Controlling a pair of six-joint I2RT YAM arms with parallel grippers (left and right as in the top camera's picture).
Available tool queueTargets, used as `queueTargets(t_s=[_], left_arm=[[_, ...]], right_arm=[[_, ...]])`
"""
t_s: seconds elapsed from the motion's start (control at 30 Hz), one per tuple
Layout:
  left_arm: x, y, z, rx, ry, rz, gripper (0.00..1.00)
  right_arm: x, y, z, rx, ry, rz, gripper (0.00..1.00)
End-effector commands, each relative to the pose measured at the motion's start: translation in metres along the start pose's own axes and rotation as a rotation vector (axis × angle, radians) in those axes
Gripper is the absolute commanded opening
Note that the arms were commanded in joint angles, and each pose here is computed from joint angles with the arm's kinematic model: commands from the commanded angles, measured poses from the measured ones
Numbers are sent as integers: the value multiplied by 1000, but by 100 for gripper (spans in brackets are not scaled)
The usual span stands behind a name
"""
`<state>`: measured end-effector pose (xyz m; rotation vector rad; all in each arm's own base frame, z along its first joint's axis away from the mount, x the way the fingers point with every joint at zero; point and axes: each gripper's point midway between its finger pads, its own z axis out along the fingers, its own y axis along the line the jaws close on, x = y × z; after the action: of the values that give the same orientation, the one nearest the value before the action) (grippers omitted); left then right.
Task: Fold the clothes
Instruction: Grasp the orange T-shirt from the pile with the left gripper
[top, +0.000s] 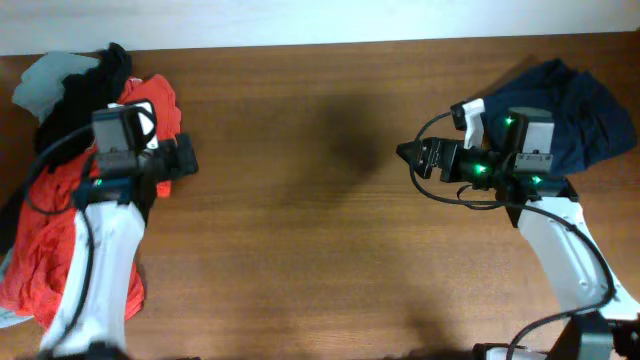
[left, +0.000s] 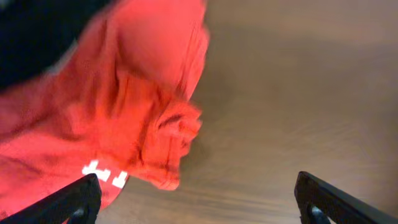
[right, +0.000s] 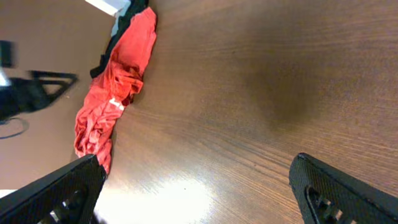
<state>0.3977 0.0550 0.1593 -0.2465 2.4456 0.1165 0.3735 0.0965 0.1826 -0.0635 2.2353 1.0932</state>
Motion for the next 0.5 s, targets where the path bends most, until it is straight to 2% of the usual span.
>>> queueTargets(t_s=[0.0,0.07,0.13,0.47], left_arm=[[22,14,30,-84,109,30,93],[37,14,45,-89,173,38,82],[50,16,58,-101,221,44,77],[64,42,78,-267,269,62,73]], right_arm=[[-6,3,-1,-23,-6,-18,99],[-6,2,-1,-19,-6,-17,99],[-6,1,-1,-13,-7,-17,99],[-5,-2,-1,6,-5,-8,99]])
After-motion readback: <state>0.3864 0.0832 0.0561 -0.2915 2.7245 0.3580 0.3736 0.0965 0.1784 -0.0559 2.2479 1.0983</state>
